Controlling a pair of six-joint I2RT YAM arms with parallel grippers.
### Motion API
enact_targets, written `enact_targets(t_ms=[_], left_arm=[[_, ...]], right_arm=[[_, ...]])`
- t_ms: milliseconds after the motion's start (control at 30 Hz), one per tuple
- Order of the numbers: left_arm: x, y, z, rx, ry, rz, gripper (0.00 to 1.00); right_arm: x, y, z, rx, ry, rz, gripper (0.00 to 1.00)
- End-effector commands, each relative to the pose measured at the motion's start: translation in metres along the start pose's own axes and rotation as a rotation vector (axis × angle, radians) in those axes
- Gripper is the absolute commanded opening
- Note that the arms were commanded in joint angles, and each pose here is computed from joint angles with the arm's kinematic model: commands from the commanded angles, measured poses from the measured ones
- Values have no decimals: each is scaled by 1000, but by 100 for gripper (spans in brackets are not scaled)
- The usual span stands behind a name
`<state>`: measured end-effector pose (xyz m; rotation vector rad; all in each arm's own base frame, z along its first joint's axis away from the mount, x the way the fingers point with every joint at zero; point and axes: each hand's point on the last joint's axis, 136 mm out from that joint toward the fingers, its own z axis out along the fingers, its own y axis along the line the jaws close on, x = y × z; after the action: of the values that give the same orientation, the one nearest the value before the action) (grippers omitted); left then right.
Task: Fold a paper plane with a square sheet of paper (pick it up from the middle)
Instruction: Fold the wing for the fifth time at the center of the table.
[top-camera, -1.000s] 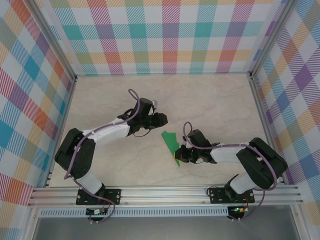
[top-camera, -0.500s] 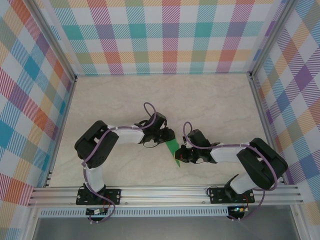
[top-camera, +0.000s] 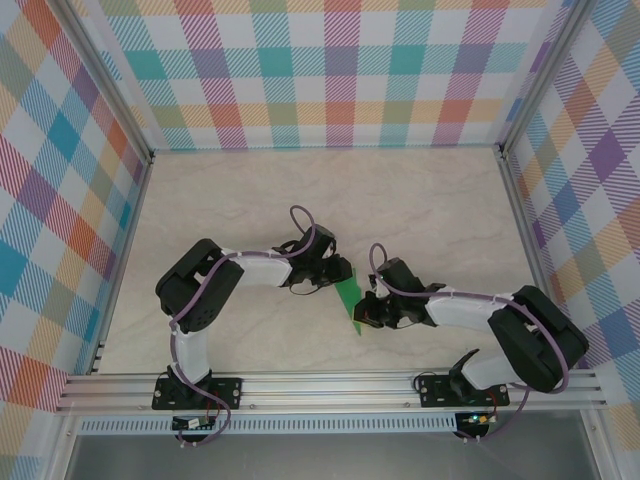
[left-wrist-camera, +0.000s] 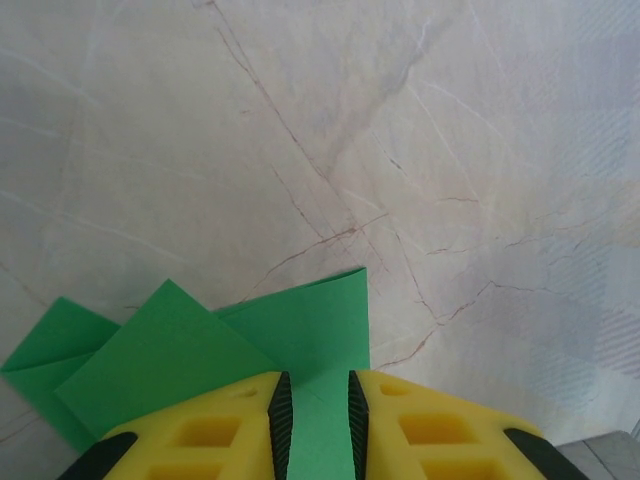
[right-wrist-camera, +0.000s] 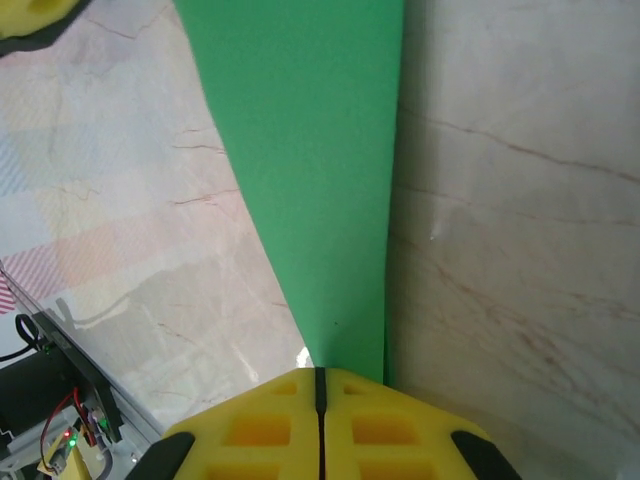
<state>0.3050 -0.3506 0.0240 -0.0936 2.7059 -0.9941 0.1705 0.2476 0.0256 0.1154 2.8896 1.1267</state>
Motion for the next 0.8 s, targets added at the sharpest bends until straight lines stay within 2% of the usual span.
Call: enact_targets(t_ms=[0, 233, 433, 767], left_arm=[[25, 53, 14, -179, 53, -33, 25], [25, 52, 15, -176, 56, -34, 25], [25, 55, 16, -186, 58, -35, 25], [25, 59, 15, -208, 55, -41, 25]], right_arm=[[-4, 21, -10, -21, 0, -49, 7], [-15, 28, 7, -50, 13, -34, 8], [-6, -2, 25, 13, 50, 30, 9], [17, -28, 22, 31, 74, 64, 9]])
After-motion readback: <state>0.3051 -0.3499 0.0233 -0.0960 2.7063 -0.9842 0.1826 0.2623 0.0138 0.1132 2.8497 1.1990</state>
